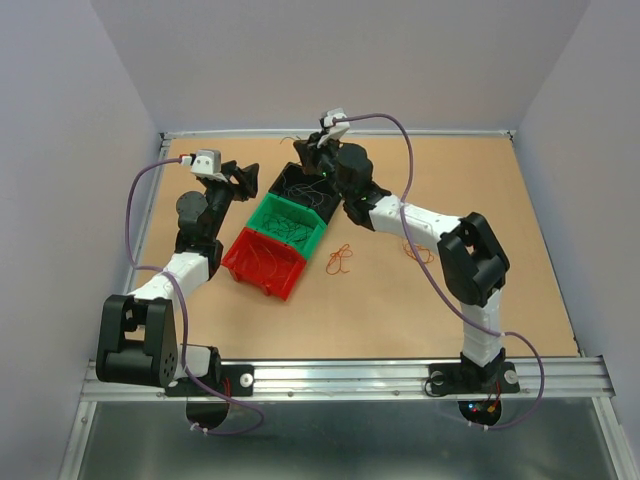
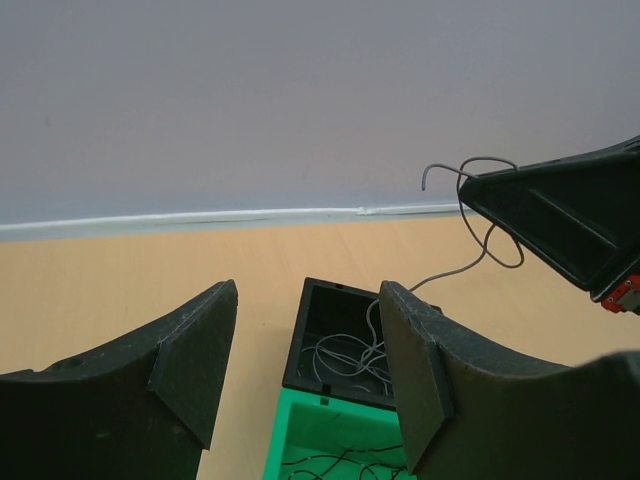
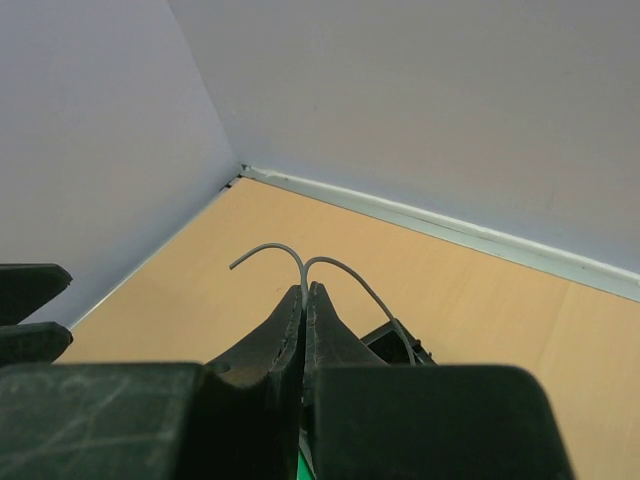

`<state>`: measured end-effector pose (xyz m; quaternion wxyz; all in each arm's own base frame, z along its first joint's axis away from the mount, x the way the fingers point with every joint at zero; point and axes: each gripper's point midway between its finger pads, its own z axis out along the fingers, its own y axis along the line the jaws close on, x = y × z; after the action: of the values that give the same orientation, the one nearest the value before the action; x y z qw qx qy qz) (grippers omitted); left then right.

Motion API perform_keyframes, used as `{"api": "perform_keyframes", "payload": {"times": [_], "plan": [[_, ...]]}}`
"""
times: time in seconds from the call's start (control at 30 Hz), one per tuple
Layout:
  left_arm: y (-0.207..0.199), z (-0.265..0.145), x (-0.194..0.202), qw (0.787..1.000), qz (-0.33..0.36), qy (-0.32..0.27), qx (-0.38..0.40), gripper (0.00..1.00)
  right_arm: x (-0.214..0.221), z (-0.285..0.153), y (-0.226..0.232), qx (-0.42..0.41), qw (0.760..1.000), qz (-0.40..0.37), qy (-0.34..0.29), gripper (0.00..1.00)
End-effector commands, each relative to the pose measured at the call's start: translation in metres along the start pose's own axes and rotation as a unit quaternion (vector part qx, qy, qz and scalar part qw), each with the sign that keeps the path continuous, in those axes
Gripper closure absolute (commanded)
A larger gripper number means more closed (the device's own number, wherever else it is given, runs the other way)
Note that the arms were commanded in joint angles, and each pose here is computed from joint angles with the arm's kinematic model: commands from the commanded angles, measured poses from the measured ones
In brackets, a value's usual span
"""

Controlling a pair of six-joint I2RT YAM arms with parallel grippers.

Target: Untangle the cables

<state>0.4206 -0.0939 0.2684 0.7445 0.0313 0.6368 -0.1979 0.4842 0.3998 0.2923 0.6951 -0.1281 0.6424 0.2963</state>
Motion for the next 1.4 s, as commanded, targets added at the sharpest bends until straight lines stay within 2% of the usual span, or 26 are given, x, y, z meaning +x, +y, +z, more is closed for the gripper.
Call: {"api": "perform_keyframes", "payload": {"times": [0.0, 0.4, 0.67, 1.1, 1.37], "plan": [[-0.003, -0.003, -0.03, 0.999, 0.016, -0.049, 0.004, 0.3, -0.08, 0.004, 0.007, 0.011, 0.996, -0.003, -0.084, 1.0], [-0.004, -0.004, -0.03, 0.999, 0.016, -0.049, 0.005, 0.3, -0.19, -0.017, 0.018, 0.02, 0.988, -0.018, -0.155, 0.99], [-0.003, -0.003, -0.03, 0.999, 0.016, -0.049, 0.002, 0.3, -0.219, -0.026, 0.034, -0.011, 0.986, -0.014, -0.167, 0.99], [-0.002, -0.004, -0.031, 0.999, 0.017, -0.051, -0.002, 0.3, -0.197, -0.029, 0.05, -0.045, 0.989, 0.002, -0.14, 1.0], [-0.002, -0.005, -0.032, 0.999, 0.017, -0.052, -0.002, 0.3, -0.167, -0.029, 0.059, -0.059, 0.992, 0.013, -0.114, 1.0]]}}
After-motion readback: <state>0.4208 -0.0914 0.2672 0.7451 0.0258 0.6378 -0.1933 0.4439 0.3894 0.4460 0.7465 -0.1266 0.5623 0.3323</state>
